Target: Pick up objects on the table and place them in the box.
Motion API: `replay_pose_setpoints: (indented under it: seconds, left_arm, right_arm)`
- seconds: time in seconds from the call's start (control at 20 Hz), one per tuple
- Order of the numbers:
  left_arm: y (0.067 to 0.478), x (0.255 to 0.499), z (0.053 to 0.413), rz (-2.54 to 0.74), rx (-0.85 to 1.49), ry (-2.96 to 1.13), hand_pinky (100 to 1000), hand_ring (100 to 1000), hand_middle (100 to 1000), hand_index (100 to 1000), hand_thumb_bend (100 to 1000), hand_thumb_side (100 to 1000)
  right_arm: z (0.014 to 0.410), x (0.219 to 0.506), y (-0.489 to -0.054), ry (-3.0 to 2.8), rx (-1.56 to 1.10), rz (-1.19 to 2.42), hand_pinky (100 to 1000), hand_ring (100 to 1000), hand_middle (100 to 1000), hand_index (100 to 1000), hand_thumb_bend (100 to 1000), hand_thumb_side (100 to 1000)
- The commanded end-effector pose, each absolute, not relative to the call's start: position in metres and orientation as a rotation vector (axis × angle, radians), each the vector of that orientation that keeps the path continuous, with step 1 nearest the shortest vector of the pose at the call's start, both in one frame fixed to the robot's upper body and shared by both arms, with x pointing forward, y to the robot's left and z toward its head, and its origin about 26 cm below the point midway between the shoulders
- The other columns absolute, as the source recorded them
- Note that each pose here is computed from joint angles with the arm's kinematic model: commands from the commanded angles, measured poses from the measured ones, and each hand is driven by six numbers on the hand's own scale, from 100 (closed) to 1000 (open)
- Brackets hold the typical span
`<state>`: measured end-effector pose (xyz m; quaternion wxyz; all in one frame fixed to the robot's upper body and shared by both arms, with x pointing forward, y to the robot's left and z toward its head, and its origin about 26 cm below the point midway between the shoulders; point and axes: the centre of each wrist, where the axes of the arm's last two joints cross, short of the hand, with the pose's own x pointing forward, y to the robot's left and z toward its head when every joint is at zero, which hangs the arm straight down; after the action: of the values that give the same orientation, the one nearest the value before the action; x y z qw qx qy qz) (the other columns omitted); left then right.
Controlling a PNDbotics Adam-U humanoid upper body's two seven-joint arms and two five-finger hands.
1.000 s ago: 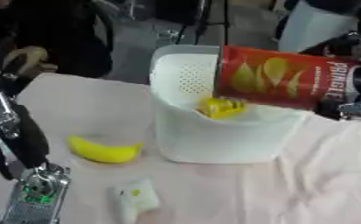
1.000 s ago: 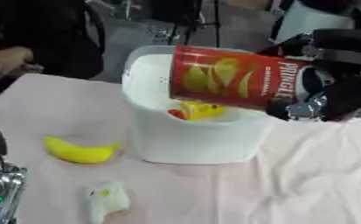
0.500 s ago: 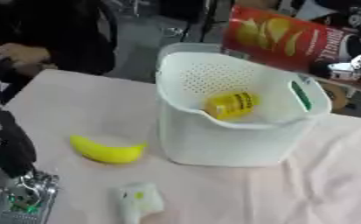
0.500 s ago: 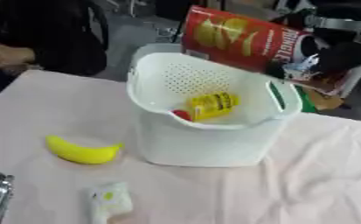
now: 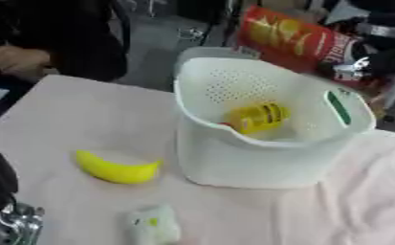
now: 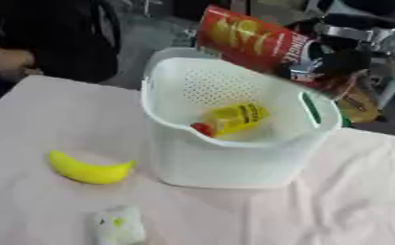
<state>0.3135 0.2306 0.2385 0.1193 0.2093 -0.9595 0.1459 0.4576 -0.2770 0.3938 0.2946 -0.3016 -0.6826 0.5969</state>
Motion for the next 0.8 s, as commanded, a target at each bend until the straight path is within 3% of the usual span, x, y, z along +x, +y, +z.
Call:
replay_pose_setpoints:
  seconds: [0.05,0.65,0.75,0.8]
  left_arm:
    - [0.229,0.312,0.249,0.405,0.589,-2.850,786,831,887,949,100,1000]
    - [0.223,0.312,0.258,0.408,0.536,-2.883,786,829,887,949,100,1000]
    - [0.223,0.312,0.258,0.409,0.534,-2.883,786,829,886,949,100,1000]
    - [0.223,0.312,0.258,0.409,0.533,-2.883,786,829,887,949,100,1000]
  right_arm:
    - [0.406,0.460,-0.291,-1.838,-0.881,1.543,944,925,549,463,100,724]
    - [0.390,0.479,-0.310,-1.840,-1.016,1.490,966,945,586,497,100,777]
    - [0.387,0.481,-0.309,-1.835,-1.043,1.506,972,963,672,680,100,780]
    - [0.386,0.483,-0.309,-1.829,-1.054,1.518,978,973,741,798,161,748]
